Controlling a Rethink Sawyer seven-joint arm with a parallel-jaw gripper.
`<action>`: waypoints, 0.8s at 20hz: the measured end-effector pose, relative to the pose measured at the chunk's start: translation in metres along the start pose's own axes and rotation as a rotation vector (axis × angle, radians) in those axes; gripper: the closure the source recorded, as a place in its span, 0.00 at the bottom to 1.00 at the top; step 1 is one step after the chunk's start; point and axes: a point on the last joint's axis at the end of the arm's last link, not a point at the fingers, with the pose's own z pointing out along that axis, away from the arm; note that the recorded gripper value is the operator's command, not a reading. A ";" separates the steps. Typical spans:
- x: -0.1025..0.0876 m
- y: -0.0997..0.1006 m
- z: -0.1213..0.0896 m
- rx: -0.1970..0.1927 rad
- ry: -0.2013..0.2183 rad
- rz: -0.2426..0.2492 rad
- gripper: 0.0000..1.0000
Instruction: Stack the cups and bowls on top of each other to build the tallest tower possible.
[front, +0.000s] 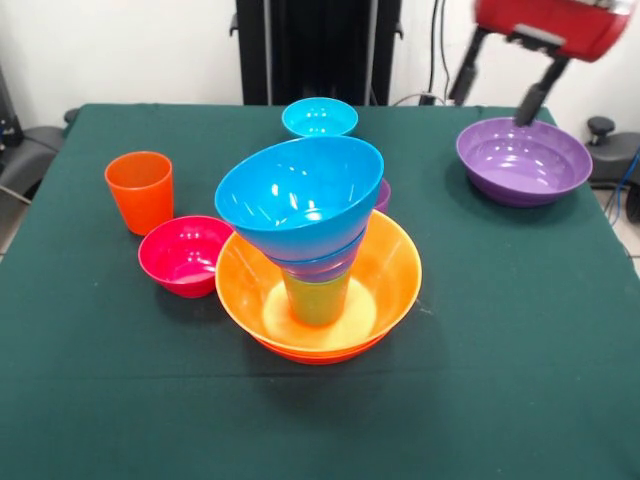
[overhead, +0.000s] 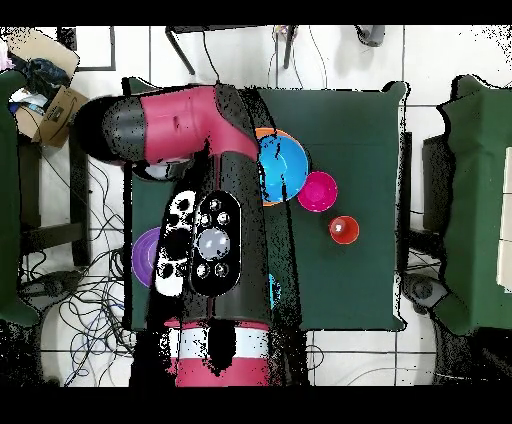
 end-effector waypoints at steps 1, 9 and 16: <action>0.004 0.006 -0.001 0.002 -0.001 0.014 0.00; 0.023 0.037 0.011 0.010 -0.040 0.108 0.00; 0.029 0.044 0.048 0.006 -0.088 0.139 0.00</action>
